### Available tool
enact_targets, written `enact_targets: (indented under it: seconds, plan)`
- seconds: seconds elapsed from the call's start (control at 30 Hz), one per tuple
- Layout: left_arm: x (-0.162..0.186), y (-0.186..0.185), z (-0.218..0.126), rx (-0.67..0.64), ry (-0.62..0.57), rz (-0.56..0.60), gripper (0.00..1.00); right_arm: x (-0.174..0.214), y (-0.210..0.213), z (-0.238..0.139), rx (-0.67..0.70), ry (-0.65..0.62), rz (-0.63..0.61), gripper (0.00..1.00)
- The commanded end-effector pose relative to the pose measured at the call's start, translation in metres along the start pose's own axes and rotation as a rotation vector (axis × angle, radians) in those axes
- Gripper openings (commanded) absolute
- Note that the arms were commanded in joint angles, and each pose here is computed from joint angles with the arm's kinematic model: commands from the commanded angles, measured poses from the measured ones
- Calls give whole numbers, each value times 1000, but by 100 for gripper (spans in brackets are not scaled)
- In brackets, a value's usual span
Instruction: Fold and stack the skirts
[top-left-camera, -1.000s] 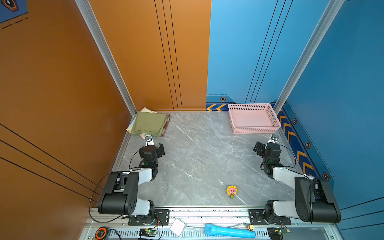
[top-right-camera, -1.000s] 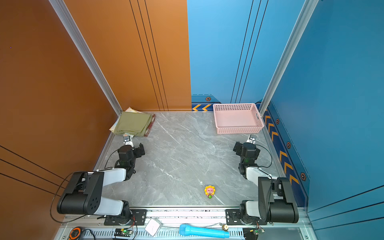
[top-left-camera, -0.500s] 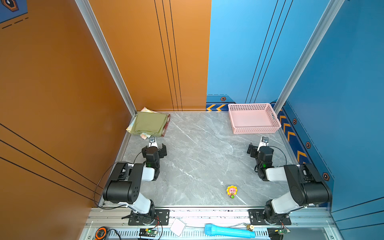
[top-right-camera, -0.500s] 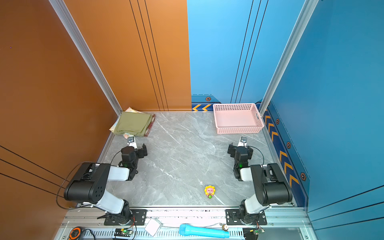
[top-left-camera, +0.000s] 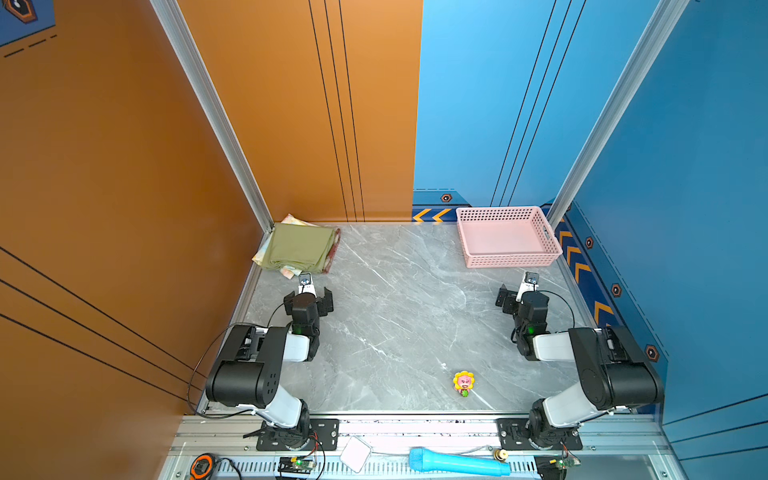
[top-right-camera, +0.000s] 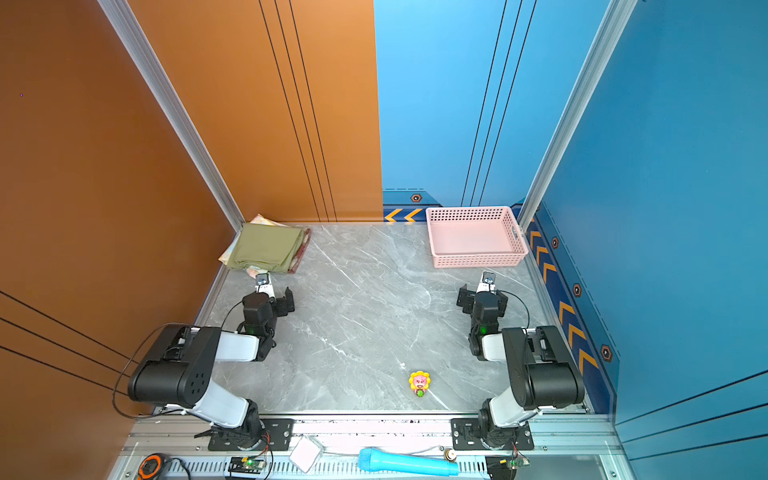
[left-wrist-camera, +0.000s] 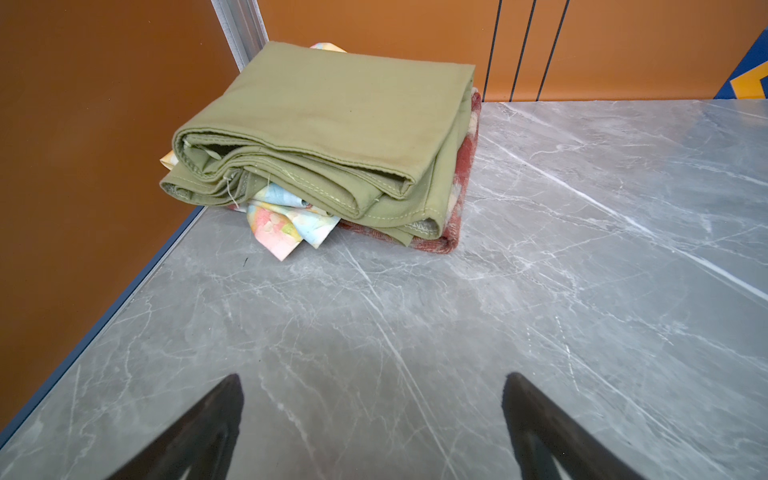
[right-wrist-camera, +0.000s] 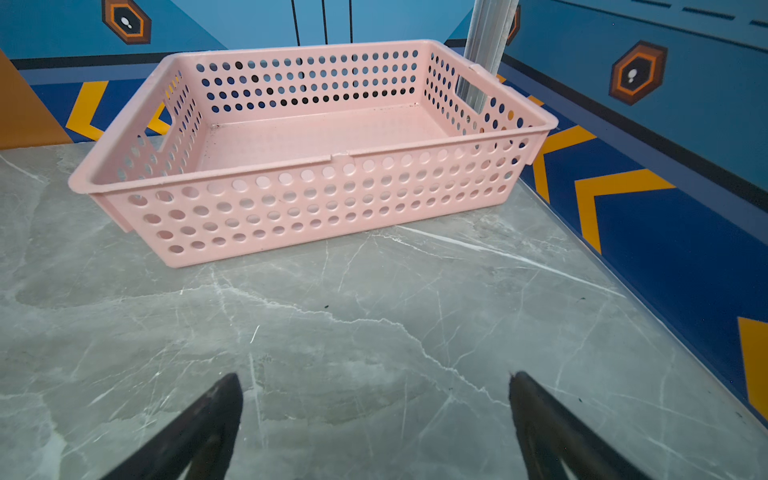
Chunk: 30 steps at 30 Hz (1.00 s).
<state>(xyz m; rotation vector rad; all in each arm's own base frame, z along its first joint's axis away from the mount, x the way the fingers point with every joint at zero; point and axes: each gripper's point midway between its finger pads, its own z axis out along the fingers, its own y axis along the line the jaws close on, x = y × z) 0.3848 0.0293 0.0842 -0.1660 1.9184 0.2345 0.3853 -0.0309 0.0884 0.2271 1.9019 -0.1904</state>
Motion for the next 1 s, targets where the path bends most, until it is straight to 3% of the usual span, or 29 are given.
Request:
enact_targets:
  seconds: [0.0,0.97]
  plan:
    - [-11,-1,2,-10,-35,6,98,-8,5,1,-14,-23,-10,100]
    - [-11,-2,1,-10,-35,9,98,-7,6,1,-22,-19,-8,100]
